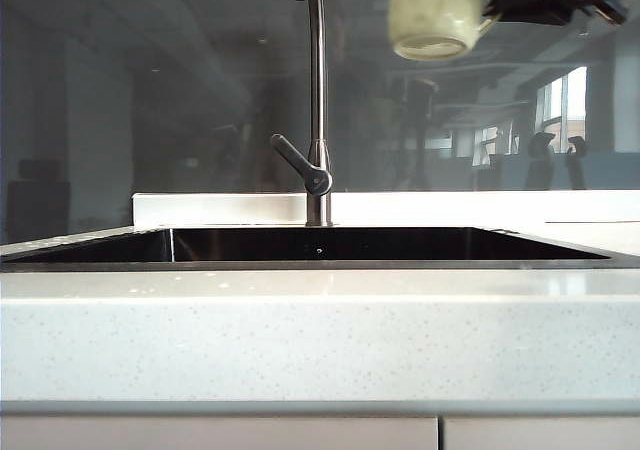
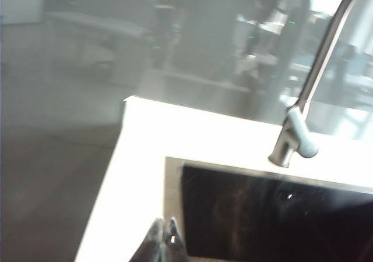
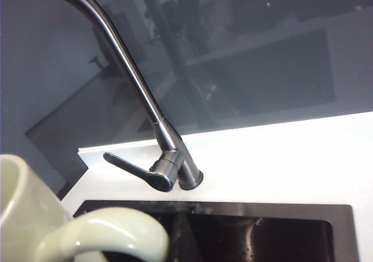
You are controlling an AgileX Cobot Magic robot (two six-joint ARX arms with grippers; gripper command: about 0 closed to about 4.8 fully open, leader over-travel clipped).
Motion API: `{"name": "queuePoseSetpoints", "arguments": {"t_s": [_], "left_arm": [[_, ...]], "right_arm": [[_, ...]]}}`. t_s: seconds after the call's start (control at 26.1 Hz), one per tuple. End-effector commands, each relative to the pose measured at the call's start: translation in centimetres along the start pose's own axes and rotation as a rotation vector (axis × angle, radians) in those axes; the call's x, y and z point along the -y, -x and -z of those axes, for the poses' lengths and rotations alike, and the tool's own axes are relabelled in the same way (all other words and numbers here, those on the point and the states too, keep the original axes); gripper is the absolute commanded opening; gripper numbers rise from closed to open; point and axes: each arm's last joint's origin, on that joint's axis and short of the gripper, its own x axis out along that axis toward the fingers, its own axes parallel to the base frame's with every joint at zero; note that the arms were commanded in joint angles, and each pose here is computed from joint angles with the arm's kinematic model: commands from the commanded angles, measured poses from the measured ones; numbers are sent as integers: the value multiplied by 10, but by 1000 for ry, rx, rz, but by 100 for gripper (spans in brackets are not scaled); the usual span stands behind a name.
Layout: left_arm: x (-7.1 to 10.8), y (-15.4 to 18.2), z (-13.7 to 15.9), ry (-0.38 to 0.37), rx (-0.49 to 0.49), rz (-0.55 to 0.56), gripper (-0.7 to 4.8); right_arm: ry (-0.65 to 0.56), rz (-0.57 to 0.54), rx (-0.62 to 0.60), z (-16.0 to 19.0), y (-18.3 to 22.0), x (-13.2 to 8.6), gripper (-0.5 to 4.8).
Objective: Pick up the mug next to the sink, go to the faucet to get some water, pour the water into the sink, and finally put the mug back to its place.
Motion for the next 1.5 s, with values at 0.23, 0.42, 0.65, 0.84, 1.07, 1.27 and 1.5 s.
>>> {"name": "queuePoseSetpoints", "arguments": {"t_s": [0.23,0.42,0.65,0.84,1.07,1.27,1.5], "left_arm": [[-17,-145,0,-14,-24,324,16],[-30,-237,26,25,-90,629,302],[-22,-313,57,124,-152,895,450],[2,-356,74,150,-153,976,479],[28,-377,78,117,-119,1004,479],[39,-381,74,79,-90,1002,479],[42,-382,66,72,-74,1027,479]], "right_arm": [[-6,-56,-4,-5,-63,-28,-5],[-5,-95,-31,7,-102,-41,-5],[25,-119,-3,2,-125,-49,-5],[27,-121,4,-10,-138,-53,-5],[52,-130,21,-19,-145,-57,-5],[52,-145,17,-17,-145,-63,-5],[52,-174,29,-16,-145,-74,-5]]}}
